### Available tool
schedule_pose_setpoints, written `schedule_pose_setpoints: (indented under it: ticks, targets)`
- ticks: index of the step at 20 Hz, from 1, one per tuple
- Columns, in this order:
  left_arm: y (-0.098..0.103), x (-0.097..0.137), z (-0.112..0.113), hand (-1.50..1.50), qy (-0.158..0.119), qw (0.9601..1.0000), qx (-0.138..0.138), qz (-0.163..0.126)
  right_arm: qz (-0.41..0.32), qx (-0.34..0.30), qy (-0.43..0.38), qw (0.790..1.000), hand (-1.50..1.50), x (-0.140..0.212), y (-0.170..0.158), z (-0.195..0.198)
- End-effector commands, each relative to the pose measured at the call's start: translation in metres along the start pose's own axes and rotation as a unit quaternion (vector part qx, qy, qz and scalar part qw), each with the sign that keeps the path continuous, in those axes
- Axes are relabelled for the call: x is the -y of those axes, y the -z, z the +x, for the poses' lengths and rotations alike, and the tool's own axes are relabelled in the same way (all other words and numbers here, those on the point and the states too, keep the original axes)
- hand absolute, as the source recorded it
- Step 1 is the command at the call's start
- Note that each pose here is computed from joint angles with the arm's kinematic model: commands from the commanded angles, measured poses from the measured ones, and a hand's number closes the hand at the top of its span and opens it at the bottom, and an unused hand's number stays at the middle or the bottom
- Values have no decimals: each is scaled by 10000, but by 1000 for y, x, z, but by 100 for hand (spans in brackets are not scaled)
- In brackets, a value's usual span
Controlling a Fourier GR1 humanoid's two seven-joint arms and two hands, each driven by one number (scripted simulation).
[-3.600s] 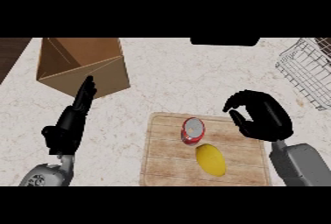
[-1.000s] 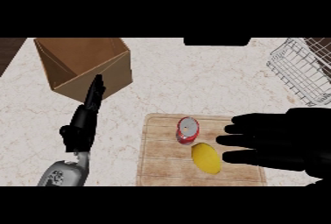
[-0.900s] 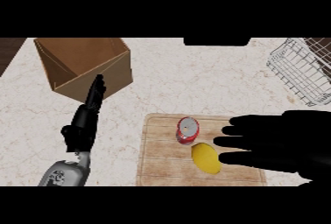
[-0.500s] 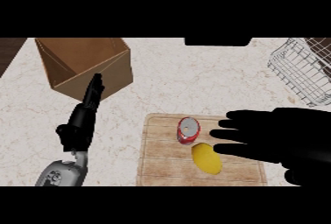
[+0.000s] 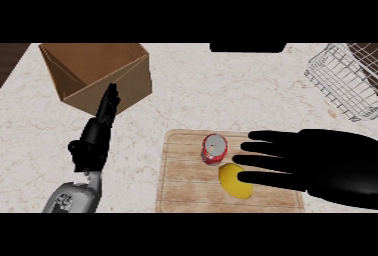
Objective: Pick the lemon from the cutting board and place it in the tiered basket
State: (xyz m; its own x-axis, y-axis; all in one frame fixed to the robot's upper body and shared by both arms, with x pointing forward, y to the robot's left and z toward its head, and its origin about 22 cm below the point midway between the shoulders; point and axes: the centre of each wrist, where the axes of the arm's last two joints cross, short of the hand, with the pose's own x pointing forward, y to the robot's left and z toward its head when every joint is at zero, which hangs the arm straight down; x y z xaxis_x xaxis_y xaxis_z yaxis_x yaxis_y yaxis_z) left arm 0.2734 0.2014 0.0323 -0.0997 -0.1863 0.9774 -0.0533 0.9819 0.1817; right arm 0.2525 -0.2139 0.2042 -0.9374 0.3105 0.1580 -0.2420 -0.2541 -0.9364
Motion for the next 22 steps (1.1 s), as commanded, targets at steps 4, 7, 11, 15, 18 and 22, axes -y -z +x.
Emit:
schedule_pose_setpoints:
  ticks: [4, 7, 11, 15, 18, 22]
  targets:
    - [-2, -21, -2, 0, 88, 9999, -56, 40, 89, 134, -21, 9999, -150, -6, 15, -12]
    - [-14, 5, -7, 0, 47, 10000, -29, 57, 15, -111, 79, 9999, -150, -20, 19, -35]
    - [0, -4, -10, 0, 99, 9999, -43, 46, 227, -160, 199, 9994, -150, -34, 30, -17]
    - [-7, -21, -4, 0, -9, 10000, 26, 9, 353, -137, 316, 9988, -150, -39, 19, -46]
    - [-9, -9, -11, 0, 46, 10000, -49, 37, 406, -18, 310, 9987, -150, -45, 57, -44]
    - [-1, 0, -5, 0, 80, 9999, 45, 103, 254, 221, 417, 9986, -150, -51, 39, -40]
